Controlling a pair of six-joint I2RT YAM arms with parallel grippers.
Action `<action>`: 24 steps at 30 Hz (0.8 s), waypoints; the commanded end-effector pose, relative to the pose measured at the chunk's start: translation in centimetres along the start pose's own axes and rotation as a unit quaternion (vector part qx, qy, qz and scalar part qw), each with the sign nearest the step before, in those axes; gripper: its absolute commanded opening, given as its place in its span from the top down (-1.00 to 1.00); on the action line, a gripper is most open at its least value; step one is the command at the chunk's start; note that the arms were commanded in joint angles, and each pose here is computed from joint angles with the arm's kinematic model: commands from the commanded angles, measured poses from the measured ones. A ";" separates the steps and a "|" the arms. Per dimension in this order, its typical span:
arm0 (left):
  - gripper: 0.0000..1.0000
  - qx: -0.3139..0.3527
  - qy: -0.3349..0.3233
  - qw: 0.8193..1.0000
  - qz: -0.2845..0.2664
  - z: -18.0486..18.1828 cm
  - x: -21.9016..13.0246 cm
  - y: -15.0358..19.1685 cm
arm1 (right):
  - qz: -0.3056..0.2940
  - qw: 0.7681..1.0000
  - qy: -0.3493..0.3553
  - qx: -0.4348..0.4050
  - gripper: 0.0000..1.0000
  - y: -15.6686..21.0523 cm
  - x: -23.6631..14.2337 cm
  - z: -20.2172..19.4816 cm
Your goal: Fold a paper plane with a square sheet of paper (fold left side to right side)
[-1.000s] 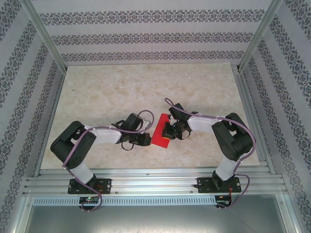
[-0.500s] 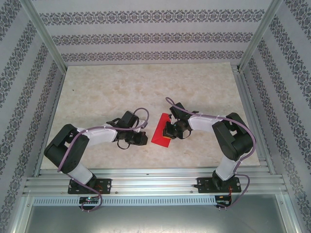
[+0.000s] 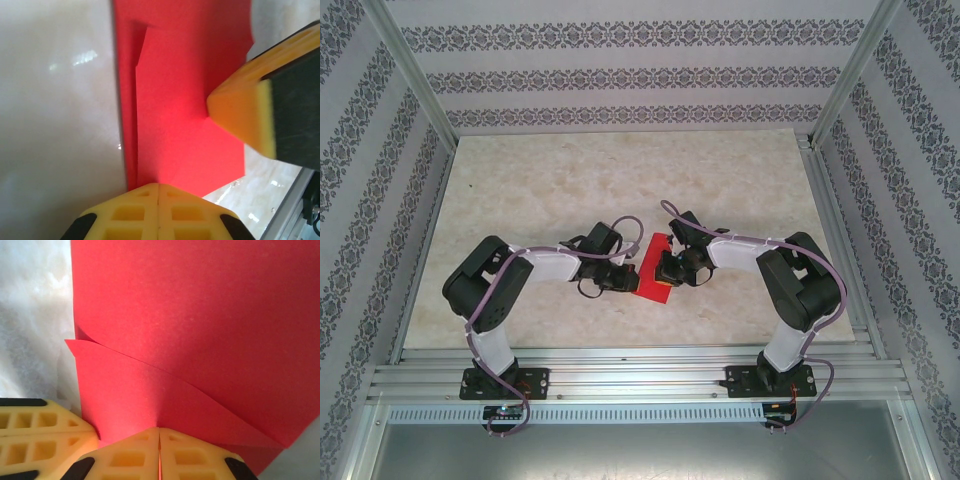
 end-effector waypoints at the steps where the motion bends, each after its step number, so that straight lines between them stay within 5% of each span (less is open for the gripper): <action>1: 0.85 0.012 -0.003 1.000 0.008 -0.5 0.6 0.2 | -0.018 0.999 0.045 0.004 0.83 -0.2 -0.2 -1.0; 10: 0.87 0.009 -0.081 0.996 0.039 1.3 0.7 2.3 | 0.000 1.000 -0.023 -0.017 0.83 1.2 -0.6 2.7; 24: 0.88 -0.002 -0.113 0.992 0.048 2.6 0.8 3.5 | 0.013 1.000 -0.005 -0.006 0.84 1.1 2.5 2.4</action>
Point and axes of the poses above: each hand's point on the last joint's axis, 136 mm out from that joint toward the fingers, its own x axis out along the fingers, its own z axis along the line the jaws close on, y = z × x, the point moved 7 cm from there along -x, back along the fingers, and after that the axes turned 4 degrees about x, right-handed, at the moved point
